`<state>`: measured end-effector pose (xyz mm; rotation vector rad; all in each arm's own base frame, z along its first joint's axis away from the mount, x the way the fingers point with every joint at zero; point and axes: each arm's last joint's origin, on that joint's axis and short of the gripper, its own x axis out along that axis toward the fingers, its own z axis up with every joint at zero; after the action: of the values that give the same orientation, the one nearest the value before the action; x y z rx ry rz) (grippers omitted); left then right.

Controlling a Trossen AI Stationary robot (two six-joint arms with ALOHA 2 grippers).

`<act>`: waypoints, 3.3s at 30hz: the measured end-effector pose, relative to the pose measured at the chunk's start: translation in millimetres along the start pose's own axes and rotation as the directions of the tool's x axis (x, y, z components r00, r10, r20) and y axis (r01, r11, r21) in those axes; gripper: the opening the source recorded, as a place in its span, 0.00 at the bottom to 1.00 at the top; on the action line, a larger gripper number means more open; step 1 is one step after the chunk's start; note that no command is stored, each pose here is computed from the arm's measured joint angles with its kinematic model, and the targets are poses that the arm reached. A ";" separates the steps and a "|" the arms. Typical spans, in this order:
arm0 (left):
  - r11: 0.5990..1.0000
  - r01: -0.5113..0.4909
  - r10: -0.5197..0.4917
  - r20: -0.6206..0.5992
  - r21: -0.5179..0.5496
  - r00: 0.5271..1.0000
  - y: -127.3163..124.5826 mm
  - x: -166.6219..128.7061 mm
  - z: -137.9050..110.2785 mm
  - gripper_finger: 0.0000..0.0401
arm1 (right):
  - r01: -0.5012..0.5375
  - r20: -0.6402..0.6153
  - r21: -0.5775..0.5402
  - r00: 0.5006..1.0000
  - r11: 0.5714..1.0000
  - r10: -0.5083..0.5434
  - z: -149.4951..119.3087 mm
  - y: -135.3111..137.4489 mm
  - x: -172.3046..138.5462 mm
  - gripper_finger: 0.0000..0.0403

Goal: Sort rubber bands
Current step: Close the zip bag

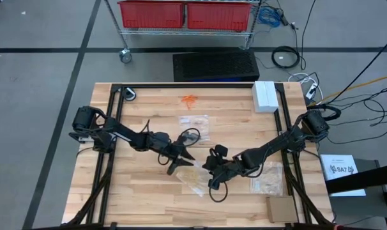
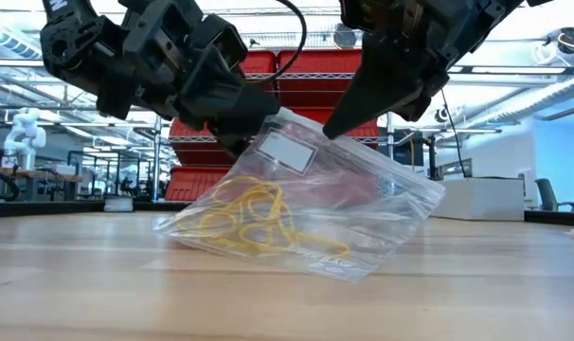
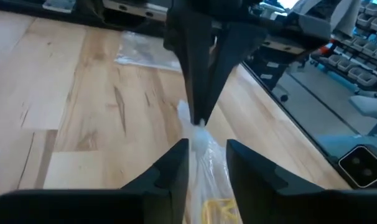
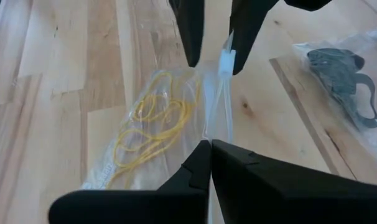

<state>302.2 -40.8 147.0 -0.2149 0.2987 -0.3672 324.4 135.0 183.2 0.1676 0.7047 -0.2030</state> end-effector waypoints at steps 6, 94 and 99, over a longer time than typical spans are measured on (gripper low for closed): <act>1.000 -0.003 0.003 -0.026 0.010 1.000 0.4 -0.1 -2.6 0.18 | 0.000 -0.001 -0.004 1.000 1.000 0.000 -0.1 -0.1 0.0 0.00; 0.996 -0.078 0.078 0.003 0.048 0.997 1.5 2.1 1.6 0.00 | 0.043 -0.350 0.165 0.937 0.985 0.018 -10.4 -3.3 -6.4 0.01; 0.996 -0.078 0.078 0.002 0.048 0.997 1.5 2.1 1.6 0.00 | 0.062 -0.377 0.168 0.926 0.984 0.006 -15.2 -1.2 -9.4 0.00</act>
<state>305.0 -40.0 147.6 -0.1560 0.2967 -0.2965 307.7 138.4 177.9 0.3738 1.0736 -0.2650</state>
